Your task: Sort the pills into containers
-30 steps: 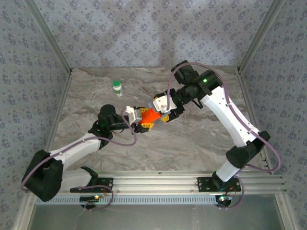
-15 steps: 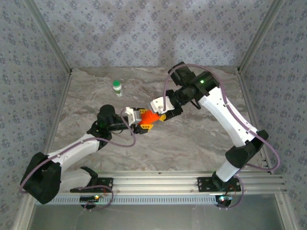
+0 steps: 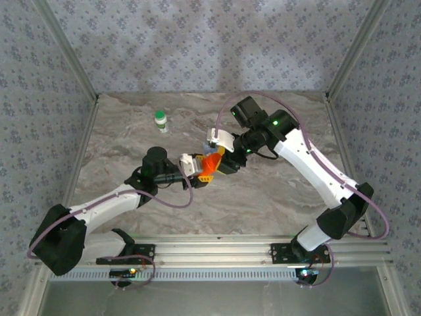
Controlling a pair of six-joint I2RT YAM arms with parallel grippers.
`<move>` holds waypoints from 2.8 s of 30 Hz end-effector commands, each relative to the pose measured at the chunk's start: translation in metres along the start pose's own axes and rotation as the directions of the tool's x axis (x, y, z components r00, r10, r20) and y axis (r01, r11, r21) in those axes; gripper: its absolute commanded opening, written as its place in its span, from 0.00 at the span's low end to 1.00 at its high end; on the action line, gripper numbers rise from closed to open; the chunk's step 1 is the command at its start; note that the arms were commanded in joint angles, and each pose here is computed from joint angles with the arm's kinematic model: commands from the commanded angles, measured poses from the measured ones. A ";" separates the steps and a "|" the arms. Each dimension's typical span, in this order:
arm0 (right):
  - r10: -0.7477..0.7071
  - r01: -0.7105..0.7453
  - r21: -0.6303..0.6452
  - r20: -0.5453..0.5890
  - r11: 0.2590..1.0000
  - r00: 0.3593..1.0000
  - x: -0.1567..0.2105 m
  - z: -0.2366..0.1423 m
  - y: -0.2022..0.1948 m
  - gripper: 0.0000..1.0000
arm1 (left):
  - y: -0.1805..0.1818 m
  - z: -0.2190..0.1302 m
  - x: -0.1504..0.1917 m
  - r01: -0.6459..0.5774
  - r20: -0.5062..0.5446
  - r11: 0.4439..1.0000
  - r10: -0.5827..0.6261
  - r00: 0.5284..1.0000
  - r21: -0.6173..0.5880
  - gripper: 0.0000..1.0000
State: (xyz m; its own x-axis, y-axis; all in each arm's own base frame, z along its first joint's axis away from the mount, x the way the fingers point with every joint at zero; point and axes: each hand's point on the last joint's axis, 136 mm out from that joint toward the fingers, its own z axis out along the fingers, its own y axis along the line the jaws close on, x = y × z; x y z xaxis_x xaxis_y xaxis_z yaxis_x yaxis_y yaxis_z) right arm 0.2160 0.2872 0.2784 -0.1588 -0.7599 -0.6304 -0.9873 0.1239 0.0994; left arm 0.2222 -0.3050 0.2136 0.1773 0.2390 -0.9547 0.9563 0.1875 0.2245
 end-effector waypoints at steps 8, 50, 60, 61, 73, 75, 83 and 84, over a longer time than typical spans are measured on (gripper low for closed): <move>0.669 -0.662 -0.097 0.131 0.743 0.732 0.004 0.008 -0.037 0.44 | 0.008 0.001 -0.045 -0.133 0.104 0.989 0.139 0.985 -0.062 0.00; -0.604 0.581 0.209 0.062 0.786 0.795 0.009 -0.051 -0.013 0.77 | 0.005 0.003 -0.028 -0.032 0.091 0.999 0.032 0.995 0.003 0.00; -0.699 0.695 0.119 -0.007 0.710 0.715 0.008 -0.023 -0.001 0.80 | 0.001 0.002 -0.026 -0.029 0.091 0.999 0.027 0.995 0.021 0.00; -0.700 0.696 0.115 -0.008 0.708 0.714 0.007 -0.023 -0.001 0.77 | 0.000 0.002 -0.027 -0.030 0.094 0.999 0.028 0.995 0.023 0.00; -0.594 0.590 0.104 0.018 0.801 0.804 0.001 -0.013 0.000 0.45 | 0.000 0.002 -0.029 -0.028 0.100 0.999 0.025 0.995 0.028 0.00; -0.542 0.538 0.084 0.028 0.839 0.840 0.000 -0.008 0.003 0.43 | 0.000 0.002 -0.030 -0.030 0.101 0.999 0.027 0.995 0.028 0.00; -0.036 0.036 0.037 0.026 0.999 0.999 0.004 0.017 -0.008 0.31 | 0.002 0.000 -0.034 -0.052 0.112 0.999 0.051 0.992 0.007 0.00; 0.030 -0.031 0.022 0.031 0.999 0.999 0.005 0.019 -0.011 0.29 | 0.001 0.000 -0.035 -0.054 0.114 0.998 0.053 0.992 0.006 0.00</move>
State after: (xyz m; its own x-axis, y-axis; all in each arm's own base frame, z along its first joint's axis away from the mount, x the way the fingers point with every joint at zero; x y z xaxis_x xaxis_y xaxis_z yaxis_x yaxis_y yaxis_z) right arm 0.2218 0.2800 0.2680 0.1130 -0.7659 -0.6330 -0.9906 -0.0375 -0.1314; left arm 0.2185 -0.3097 0.2023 0.1251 0.2392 -0.9629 0.9745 0.1526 0.1645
